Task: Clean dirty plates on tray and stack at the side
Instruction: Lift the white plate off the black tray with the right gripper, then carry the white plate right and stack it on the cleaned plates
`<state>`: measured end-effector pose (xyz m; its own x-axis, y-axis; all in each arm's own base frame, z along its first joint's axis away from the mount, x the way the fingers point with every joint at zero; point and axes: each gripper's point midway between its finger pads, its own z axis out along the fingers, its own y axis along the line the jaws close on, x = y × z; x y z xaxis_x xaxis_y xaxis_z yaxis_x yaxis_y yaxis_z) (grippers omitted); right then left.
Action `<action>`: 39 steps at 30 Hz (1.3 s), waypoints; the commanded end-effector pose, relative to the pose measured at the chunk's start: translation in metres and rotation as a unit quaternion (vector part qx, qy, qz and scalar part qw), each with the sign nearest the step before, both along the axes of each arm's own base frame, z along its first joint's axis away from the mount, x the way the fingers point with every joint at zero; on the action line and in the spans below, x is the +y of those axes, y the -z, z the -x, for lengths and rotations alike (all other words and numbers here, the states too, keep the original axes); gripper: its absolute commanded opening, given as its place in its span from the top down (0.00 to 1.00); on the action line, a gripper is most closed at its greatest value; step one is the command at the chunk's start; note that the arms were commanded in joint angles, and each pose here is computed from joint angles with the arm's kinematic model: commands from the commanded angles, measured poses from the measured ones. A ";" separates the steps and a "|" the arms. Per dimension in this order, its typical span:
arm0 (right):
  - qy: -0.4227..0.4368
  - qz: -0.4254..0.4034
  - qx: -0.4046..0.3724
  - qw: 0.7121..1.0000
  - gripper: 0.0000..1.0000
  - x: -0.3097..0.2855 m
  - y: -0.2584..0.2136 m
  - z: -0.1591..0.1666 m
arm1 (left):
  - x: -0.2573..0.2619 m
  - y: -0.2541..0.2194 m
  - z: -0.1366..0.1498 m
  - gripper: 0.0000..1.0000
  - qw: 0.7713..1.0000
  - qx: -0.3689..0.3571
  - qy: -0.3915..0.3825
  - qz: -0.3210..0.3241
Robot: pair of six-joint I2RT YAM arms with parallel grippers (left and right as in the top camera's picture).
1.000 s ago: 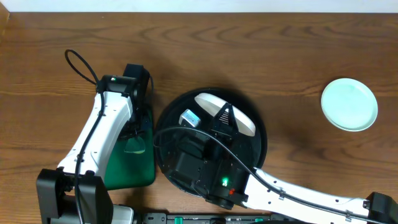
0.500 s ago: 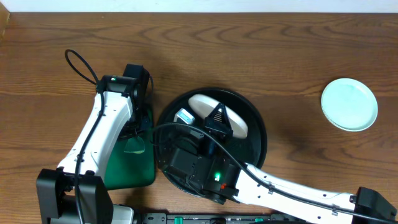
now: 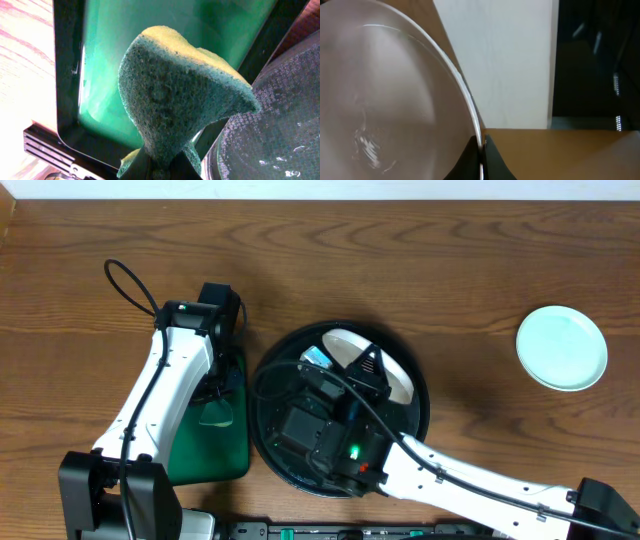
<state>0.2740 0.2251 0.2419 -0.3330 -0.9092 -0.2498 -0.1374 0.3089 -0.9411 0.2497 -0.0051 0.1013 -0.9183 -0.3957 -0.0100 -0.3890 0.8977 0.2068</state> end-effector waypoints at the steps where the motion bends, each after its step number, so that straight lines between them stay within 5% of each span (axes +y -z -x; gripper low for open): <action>1: 0.045 -0.109 -0.060 0.991 0.99 -0.012 -0.020 -0.005 | 0.004 -0.001 0.003 0.93 1.000 0.004 0.004 -0.008; 4: 0.028 -0.229 0.130 0.964 0.99 0.010 0.045 0.010 | 0.004 -0.001 0.003 0.93 1.000 0.003 0.004 -0.007; 11: 0.221 -0.450 0.241 0.831 0.99 -0.020 0.095 0.006 | 0.004 -0.001 0.002 0.93 1.000 0.003 0.005 -0.007; 18: 0.309 -0.537 0.204 0.758 0.99 -0.082 0.083 -0.033 | 0.004 -0.001 0.002 0.93 1.000 0.003 0.005 -0.007; 24: 0.395 -0.624 0.155 0.656 0.99 -0.176 0.068 -0.058 | 0.004 -0.001 0.001 0.93 1.000 0.000 0.005 -0.007; 39: 0.570 -0.677 0.059 0.463 0.99 -0.374 0.118 -0.040 | 0.003 0.000 -0.001 0.93 1.000 -0.004 0.004 -0.005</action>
<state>0.3114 -0.1416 0.1344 -0.4881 0.8190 -0.3017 0.8122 0.5528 0.1865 0.2524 -0.0055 0.1010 -0.9182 -0.3957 -0.0197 -0.3913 0.8980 0.2009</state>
